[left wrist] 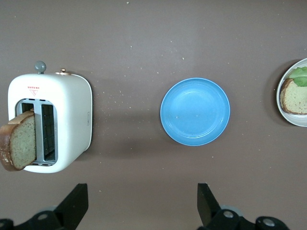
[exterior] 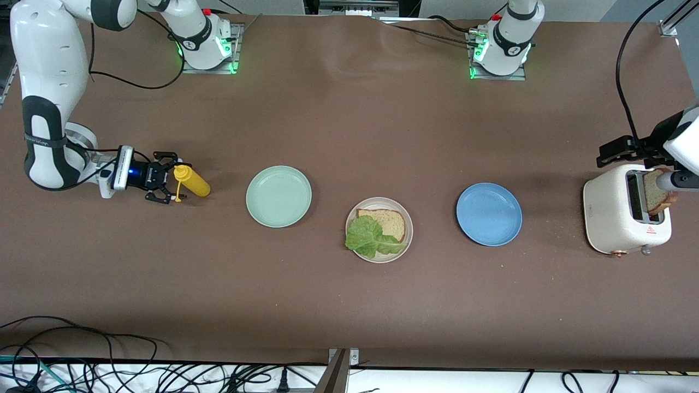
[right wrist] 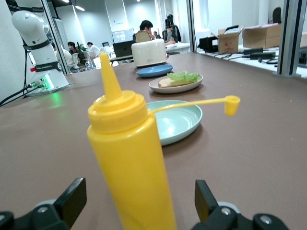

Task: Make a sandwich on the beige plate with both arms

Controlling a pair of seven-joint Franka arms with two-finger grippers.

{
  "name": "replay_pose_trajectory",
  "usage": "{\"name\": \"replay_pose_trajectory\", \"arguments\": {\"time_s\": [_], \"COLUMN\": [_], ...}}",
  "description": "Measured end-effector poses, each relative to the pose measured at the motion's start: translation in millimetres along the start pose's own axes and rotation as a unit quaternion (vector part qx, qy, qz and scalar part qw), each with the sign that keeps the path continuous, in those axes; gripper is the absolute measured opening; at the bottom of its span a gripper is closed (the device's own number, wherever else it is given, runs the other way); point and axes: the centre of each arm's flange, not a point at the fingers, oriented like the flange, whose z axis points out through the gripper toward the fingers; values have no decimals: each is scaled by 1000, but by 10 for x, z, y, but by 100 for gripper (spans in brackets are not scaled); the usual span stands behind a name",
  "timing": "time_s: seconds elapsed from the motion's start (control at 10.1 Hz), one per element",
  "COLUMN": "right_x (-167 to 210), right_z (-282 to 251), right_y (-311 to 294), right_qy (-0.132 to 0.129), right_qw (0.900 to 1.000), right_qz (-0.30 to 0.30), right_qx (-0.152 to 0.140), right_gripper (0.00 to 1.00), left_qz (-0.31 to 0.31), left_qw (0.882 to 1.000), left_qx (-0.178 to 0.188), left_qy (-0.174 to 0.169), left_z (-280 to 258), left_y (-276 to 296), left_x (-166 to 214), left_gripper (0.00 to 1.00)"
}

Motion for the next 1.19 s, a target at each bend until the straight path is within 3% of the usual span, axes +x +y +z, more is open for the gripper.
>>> {"name": "replay_pose_trajectory", "arguments": {"time_s": [0.3,0.5,0.79,0.89,0.99,1.09,1.19], "right_x": [-64,-61,107,221,386,577,771], "right_z": [198,197,203,235,292,379,502], "right_y": [-3,14,205,318,467,638,818], "right_qy": [24,29,24,20,11,-9,-46], "right_qw": [1000,1000,999,999,998,997,994], "right_qz": [-7,-9,17,37,56,74,88], "right_qx": [8,9,16,22,30,37,37], "right_gripper": [89,52,22,15,15,15,15], "left_qz": [0,-1,-4,-4,-4,-4,-4], "left_qw": [1000,1000,1000,1000,1000,1000,1000], "left_qx": [0,0,0,0,0,0,0], "left_qy": [0,0,0,0,0,0,0], "left_z": [0,0,0,1,1,1,1], "left_y": [-5,-17,-48,-52,-53,-54,-54], "left_x": [0,-1,-2,-2,-2,-2,-2], "left_gripper": [100,100,100,100,100,100,100]}}
